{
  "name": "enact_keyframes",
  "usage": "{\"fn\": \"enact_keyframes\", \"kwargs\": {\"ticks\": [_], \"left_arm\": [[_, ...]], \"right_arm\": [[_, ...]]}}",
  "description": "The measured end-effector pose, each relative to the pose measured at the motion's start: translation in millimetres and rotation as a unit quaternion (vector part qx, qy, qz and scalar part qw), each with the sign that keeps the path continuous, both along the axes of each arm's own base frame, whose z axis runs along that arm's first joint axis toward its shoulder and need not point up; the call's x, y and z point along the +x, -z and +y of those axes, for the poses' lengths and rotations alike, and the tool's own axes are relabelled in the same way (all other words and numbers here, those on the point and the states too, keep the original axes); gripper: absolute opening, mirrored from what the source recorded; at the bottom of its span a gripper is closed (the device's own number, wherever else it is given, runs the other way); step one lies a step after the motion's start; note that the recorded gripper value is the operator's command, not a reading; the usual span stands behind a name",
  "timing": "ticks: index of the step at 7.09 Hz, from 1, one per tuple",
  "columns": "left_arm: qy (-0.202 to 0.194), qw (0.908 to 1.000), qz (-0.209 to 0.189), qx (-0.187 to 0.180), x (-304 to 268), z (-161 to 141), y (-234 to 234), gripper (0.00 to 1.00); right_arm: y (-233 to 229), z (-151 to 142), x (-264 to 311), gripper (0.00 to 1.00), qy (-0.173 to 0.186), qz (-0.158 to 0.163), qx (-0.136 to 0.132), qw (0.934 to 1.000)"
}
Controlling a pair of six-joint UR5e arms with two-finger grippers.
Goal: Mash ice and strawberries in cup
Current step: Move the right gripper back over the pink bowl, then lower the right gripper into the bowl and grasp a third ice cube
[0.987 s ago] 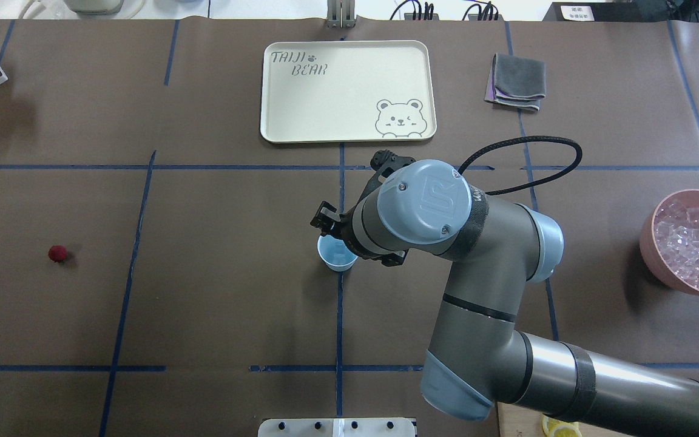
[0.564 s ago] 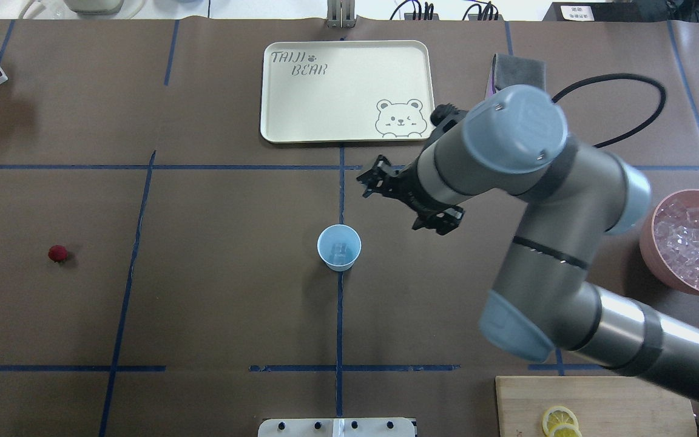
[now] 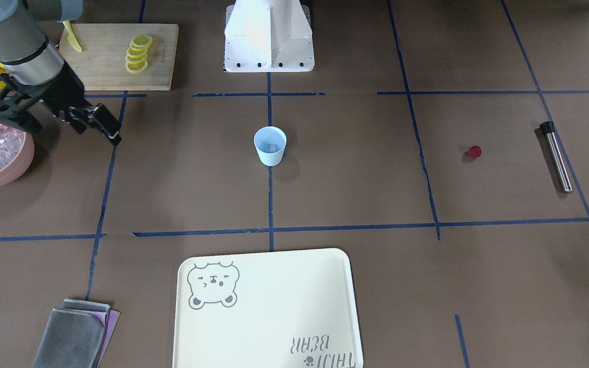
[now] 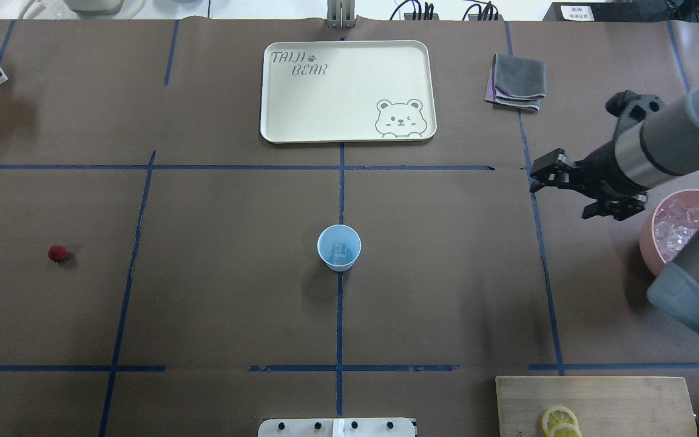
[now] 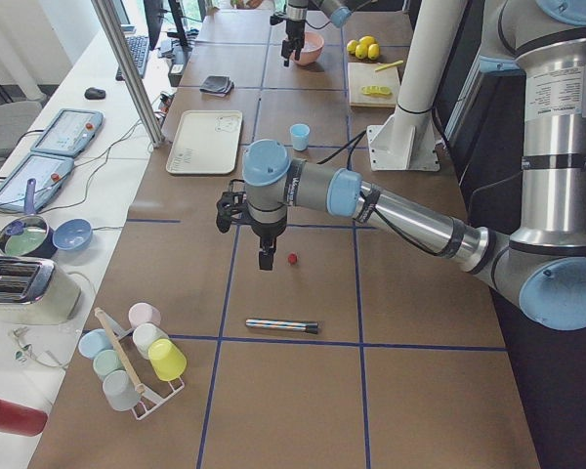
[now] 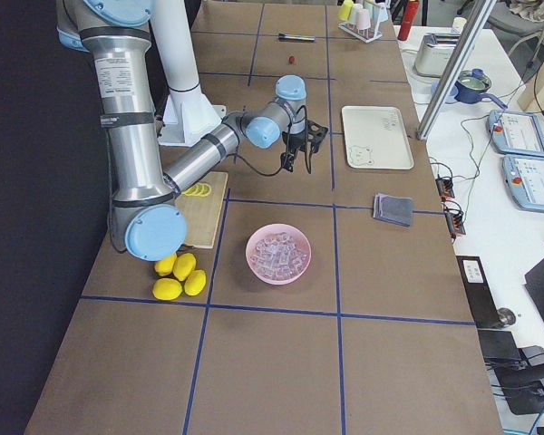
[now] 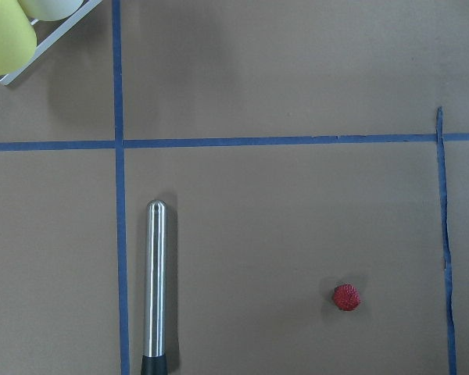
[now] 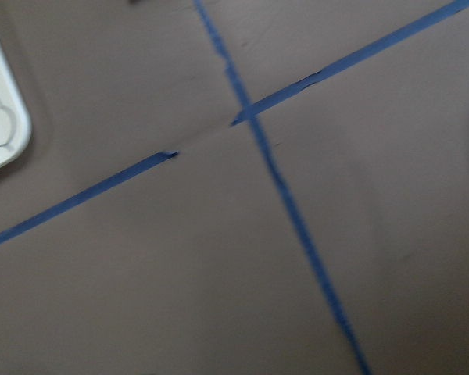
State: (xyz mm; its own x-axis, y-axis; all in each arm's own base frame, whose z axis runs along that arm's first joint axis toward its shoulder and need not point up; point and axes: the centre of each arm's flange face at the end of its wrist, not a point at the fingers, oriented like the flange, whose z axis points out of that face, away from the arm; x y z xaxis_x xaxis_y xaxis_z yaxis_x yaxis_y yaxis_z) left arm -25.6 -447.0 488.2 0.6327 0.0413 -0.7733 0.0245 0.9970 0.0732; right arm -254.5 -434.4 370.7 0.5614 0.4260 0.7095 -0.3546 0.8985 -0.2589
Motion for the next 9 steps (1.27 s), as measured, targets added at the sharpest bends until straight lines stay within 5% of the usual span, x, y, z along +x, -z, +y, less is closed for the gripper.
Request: {"fn": "enact_keyframes", "kwargs": {"ticks": [4, 9], "left_arm": [[0.0, 1.0, 0.001, 0.0, 0.3, 0.0, -0.1, 1.0], [0.0, 1.0, 0.0, 0.0, 0.1, 0.1, 0.4, 1.0]], "right_arm": [[-126.7, 12.5, 97.8, 0.95, 0.028, 0.066, -0.02, 0.9972], [-208.7, 17.8, 109.7, 0.89, 0.021, 0.065, -0.02, 0.9975]]}}
